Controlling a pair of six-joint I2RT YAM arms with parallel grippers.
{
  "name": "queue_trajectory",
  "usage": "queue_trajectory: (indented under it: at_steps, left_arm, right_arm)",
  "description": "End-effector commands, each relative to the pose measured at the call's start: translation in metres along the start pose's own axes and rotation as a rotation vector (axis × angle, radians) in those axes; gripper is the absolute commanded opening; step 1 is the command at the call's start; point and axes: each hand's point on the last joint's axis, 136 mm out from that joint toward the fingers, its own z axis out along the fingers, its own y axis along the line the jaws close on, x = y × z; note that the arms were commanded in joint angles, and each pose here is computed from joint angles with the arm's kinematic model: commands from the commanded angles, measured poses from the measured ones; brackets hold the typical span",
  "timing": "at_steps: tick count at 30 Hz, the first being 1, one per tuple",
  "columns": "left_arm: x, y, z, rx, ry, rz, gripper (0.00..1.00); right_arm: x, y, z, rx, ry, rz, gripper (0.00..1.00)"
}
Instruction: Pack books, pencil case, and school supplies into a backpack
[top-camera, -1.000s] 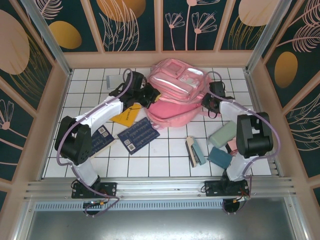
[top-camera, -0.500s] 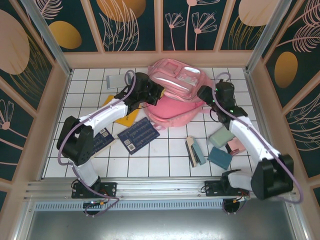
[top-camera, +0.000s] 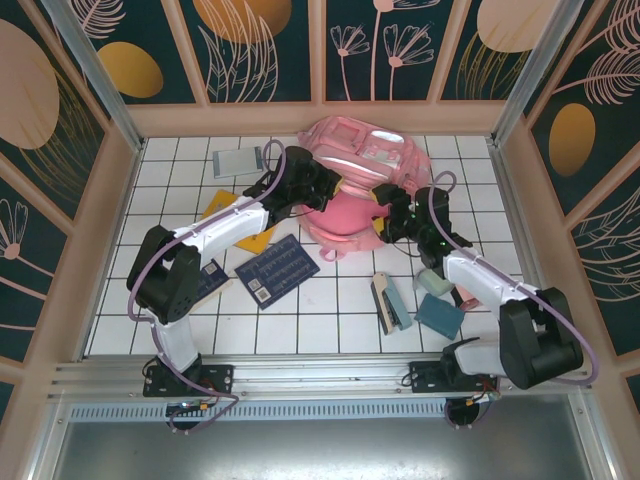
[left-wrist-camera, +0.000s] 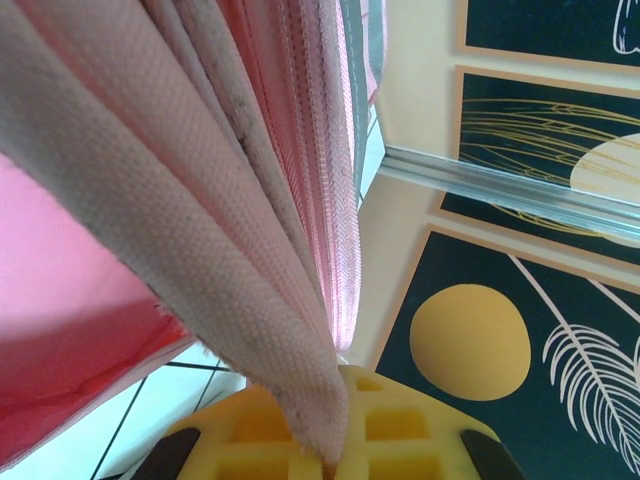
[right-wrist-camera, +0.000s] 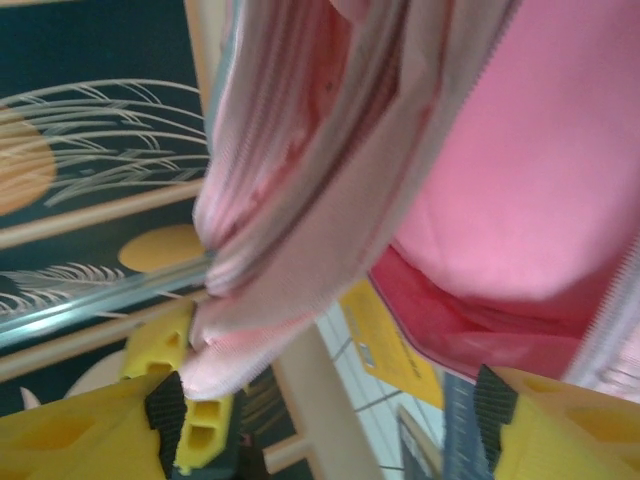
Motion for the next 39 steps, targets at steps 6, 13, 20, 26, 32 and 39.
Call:
queue_trajectory:
  at_steps: [6,13,20,26,32,39]
  left_arm:
    - [0.016,-0.033,-0.014,0.113,0.029,0.073,0.00]
    - [0.005,-0.027,-0.034,-0.035,-0.067,0.498,0.23]
    - [-0.009,0.001,-0.091,-0.165,-0.154,1.192,0.47]
    - [-0.020,-0.001,-0.104,-0.227,-0.227,1.543,0.63]
    - [0.016,-0.004,-0.082,-0.101,-0.126,1.872,0.68]
    - [0.045,0.016,-0.030,-0.177,-0.087,2.237,0.71]
  right_arm:
    - [-0.038,0.023,0.017,-0.077,-0.101,0.064,0.32]
    - [-0.066,0.028,0.009,-0.025,-0.139,0.024,0.00]
    - [-0.069,0.044,0.022,0.141,0.043,-0.293,0.00]
    - [-0.051,0.048,0.032,0.129,0.230,-0.389,0.00]
    - [-0.047,0.048,0.029,0.093,0.275,-0.370,0.00]
    - [-0.040,0.045,0.028,0.067,0.329,-0.337,0.00]
